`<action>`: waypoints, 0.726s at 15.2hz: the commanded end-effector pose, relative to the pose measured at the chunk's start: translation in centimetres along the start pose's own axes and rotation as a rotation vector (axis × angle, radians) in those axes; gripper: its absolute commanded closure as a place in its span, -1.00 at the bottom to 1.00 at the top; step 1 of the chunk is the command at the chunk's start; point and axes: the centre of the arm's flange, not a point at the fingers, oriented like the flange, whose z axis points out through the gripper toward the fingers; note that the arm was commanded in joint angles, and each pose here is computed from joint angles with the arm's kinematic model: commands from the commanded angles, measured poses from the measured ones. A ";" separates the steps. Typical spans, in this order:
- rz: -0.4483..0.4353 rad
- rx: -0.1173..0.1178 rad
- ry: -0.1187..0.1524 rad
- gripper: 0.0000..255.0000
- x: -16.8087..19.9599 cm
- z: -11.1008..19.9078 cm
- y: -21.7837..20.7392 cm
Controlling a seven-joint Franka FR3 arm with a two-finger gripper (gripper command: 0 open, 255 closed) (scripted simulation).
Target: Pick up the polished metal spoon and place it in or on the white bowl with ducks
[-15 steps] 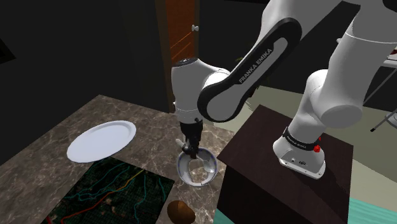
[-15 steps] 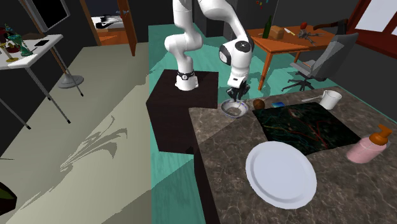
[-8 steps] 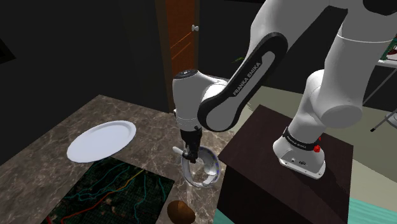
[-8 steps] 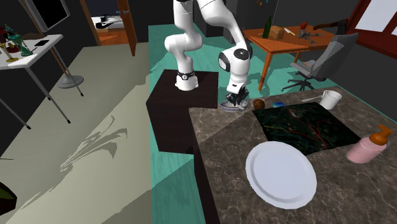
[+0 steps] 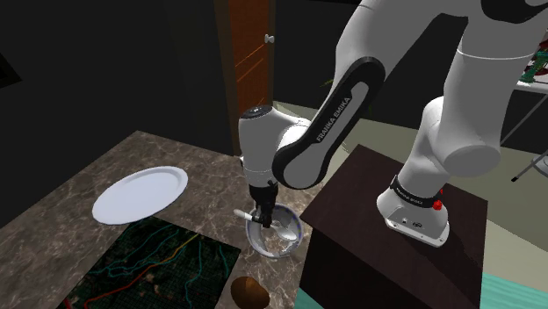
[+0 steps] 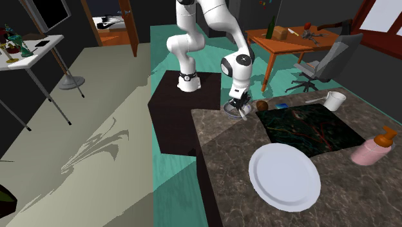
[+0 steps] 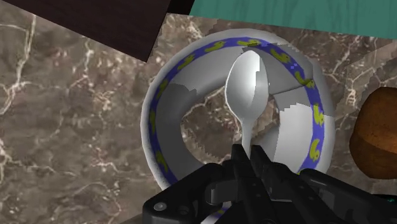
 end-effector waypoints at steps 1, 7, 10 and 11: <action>0.000 -0.002 -0.008 1.00 -0.2 0.3 0.1; 0.000 -0.002 -0.008 -1.00 -0.2 0.2 0.0; 0.000 -0.002 -0.008 -1.00 -0.2 -1.1 0.1; 0.000 -0.002 -0.008 -1.00 -0.2 -2.4 0.0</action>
